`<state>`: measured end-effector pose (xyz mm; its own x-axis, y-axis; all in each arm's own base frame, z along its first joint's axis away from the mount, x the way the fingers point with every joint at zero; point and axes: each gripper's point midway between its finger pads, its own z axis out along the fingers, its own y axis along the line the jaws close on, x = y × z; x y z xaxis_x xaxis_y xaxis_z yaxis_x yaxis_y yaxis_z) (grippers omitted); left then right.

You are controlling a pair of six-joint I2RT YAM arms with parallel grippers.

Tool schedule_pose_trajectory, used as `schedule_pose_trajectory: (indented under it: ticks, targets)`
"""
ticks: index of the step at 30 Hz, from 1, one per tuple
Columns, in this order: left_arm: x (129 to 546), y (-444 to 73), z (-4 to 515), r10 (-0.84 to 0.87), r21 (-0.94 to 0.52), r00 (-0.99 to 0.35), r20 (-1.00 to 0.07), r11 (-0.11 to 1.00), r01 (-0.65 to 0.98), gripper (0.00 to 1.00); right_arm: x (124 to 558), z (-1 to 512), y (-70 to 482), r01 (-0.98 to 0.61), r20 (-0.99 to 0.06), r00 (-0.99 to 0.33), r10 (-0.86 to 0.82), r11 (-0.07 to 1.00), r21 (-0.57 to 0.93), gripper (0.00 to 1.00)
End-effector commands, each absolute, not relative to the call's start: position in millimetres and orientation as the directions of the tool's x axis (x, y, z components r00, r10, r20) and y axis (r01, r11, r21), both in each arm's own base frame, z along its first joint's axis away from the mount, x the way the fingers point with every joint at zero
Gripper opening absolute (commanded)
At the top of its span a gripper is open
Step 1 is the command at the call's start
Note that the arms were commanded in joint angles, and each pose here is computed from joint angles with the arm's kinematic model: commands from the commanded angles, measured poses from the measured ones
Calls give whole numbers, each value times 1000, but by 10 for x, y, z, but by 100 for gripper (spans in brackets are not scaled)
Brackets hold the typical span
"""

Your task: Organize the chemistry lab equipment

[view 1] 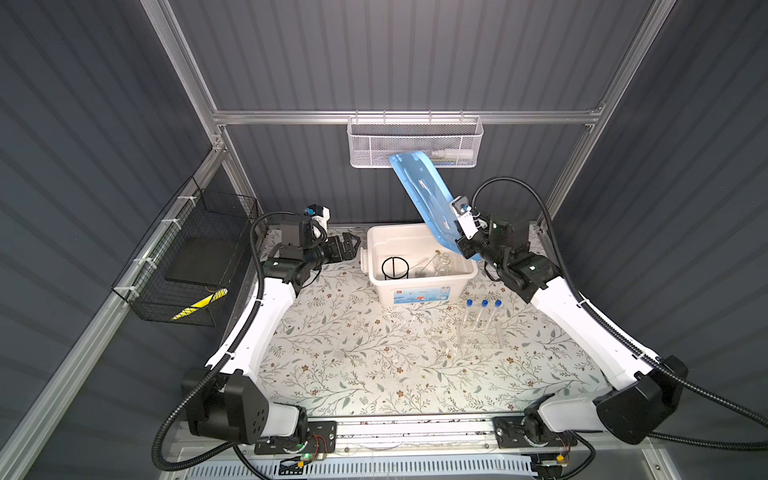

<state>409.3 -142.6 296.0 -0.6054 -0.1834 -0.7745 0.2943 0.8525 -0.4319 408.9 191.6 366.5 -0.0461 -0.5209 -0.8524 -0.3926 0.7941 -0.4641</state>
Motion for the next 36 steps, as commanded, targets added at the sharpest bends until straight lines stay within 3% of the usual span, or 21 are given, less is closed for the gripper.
schedule_pose_trajectory:
  ticks: [1, 15, 23, 29, 32, 36]
  targets:
    - [4127, -1550, 3022, -185, -460, -608, -772, 822, 335, 100, 4053, 4001, 1866, -262, -801, 86, -593, 762, -592, 14]
    - [4168, -1490, 3256, -279, -532, -584, -762, 784, 319, 100, 4070, 3797, 2054, -107, -583, 175, -794, 573, -813, 15]
    - [4197, -1289, 3568, -425, -648, -549, -720, 696, 310, 100, 4058, 3539, 2137, -72, -438, 201, -876, 432, -899, 15]
    - [4272, -1427, 3713, -453, -722, -589, -669, 585, 370, 100, 4085, 3310, 2198, -3, -315, 195, -929, 321, -947, 15]
    - [4304, -1514, 3701, -448, -749, -623, -641, 541, 382, 100, 4092, 3232, 2243, -6, -299, 201, -933, 304, -953, 14]
    - [4295, -1572, 3537, -417, -737, -647, -639, 571, 360, 100, 4075, 3108, 2338, -34, -286, 219, -933, 286, -958, 15]
